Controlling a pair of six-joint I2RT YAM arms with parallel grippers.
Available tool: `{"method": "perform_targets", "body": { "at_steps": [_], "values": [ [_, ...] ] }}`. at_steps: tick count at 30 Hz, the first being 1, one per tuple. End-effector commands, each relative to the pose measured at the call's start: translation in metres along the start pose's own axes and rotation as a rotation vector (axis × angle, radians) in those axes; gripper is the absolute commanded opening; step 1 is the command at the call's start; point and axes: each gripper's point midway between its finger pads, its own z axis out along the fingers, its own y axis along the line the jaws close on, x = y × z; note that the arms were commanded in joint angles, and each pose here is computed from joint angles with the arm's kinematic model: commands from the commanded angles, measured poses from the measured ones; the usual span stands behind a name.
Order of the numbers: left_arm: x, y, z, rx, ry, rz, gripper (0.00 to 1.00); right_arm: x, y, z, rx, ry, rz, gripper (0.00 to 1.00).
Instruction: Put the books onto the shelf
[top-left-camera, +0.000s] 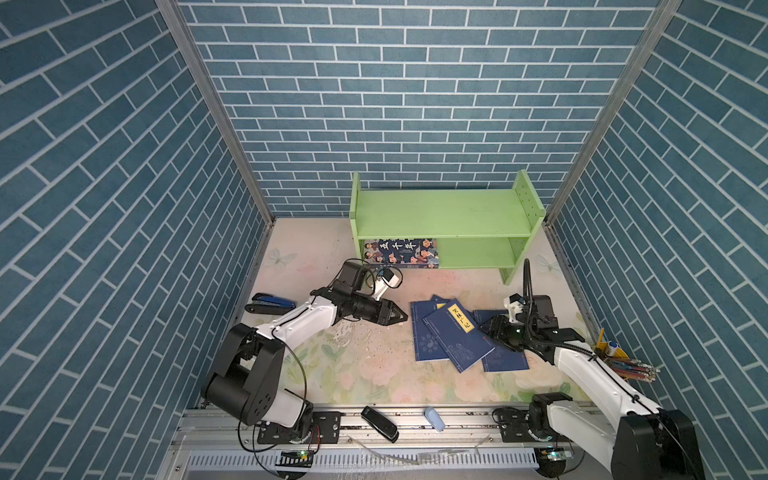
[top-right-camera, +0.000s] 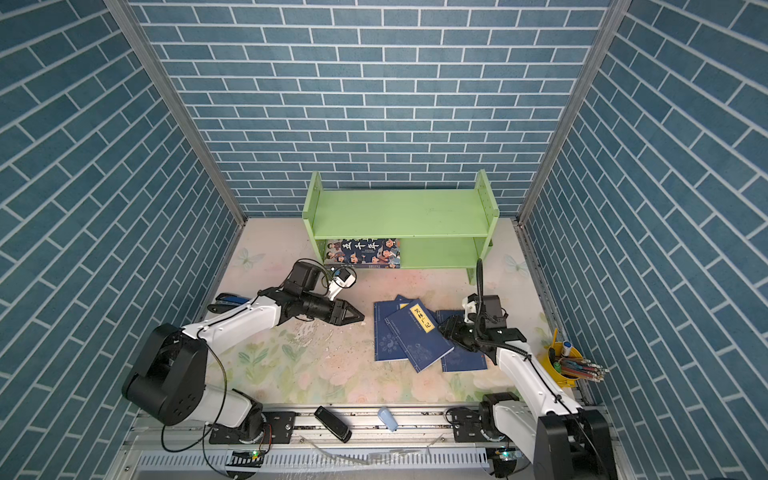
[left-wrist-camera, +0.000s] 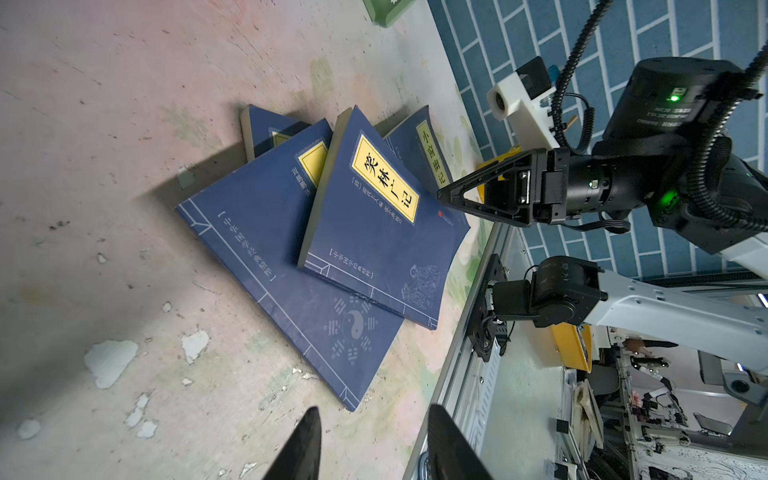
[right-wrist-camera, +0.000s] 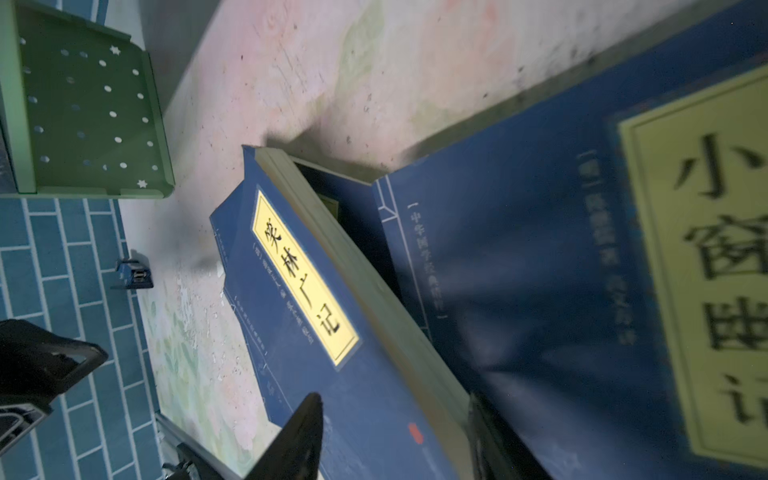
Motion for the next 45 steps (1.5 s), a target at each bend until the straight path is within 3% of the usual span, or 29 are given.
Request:
{"method": "perform_targets", "body": {
  "at_steps": [1,10,21,28,35,45],
  "values": [
    [0.002,0.004,0.009,-0.005,-0.013,-0.019,0.44,0.003,-0.018,0.003,0.059,-0.044,0.051,0.57],
    [0.021,0.005,0.03,0.035,0.057,-0.047,0.45,0.019,0.005,0.017,-0.099,0.061,0.053,0.53],
    [0.032,0.021,0.032,-0.024,0.053,-0.047,0.46,0.054,0.049,0.023,-0.289,0.173,-0.018,0.49],
    [0.039,0.025,0.038,-0.031,0.078,-0.05,0.45,0.055,0.024,0.029,-0.158,0.141,0.005,0.49],
    [0.045,0.017,0.049,-0.003,0.132,-0.034,0.41,0.069,0.018,0.029,-0.151,0.198,0.044,0.45],
    [0.042,-0.014,0.079,0.049,0.22,0.058,0.4,0.086,0.017,0.015,-0.163,0.242,0.071,0.46]
  ]
}}
